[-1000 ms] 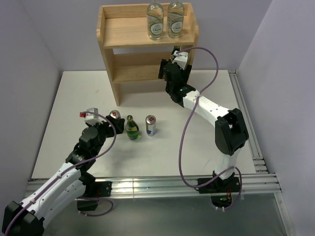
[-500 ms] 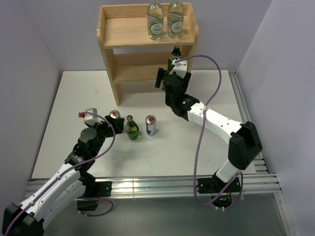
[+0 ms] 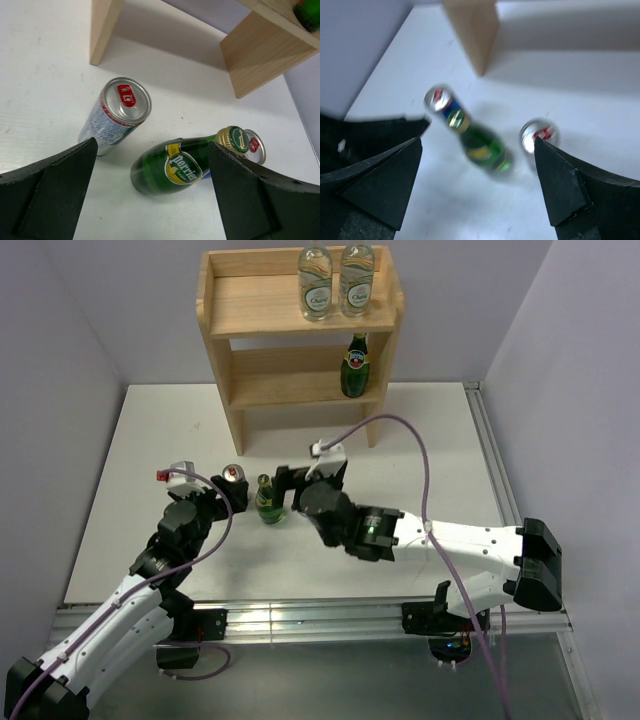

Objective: Place and organize the beverage onto the shelf

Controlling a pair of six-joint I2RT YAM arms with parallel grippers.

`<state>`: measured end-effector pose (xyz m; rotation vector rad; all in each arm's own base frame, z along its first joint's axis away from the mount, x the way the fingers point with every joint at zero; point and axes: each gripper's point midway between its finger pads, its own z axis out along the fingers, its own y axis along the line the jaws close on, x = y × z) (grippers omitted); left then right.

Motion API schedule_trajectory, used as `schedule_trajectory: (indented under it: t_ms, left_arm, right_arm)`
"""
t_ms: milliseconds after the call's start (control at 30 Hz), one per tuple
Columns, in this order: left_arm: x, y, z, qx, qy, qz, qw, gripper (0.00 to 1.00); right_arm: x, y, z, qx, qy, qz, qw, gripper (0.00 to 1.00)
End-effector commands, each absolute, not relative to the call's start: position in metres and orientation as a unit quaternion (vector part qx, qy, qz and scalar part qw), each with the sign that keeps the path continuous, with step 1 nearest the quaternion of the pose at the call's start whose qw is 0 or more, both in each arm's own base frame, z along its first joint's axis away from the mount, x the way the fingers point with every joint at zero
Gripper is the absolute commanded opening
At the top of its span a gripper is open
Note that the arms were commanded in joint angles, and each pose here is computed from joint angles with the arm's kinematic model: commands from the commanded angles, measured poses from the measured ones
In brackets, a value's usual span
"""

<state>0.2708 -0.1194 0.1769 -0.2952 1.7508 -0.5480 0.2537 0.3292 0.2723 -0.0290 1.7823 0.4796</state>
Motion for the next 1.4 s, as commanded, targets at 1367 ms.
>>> schedule_trajectory:
  t_ms: [1367]
  left_arm:
    - [0.262, -0.071, 0.225, -0.213, 0.698, -0.19, 0.657, 0.99]
  right_arm:
    - [0.268, 0.436, 0.104, -0.075, 0.828, 0.205, 0.516, 1.0]
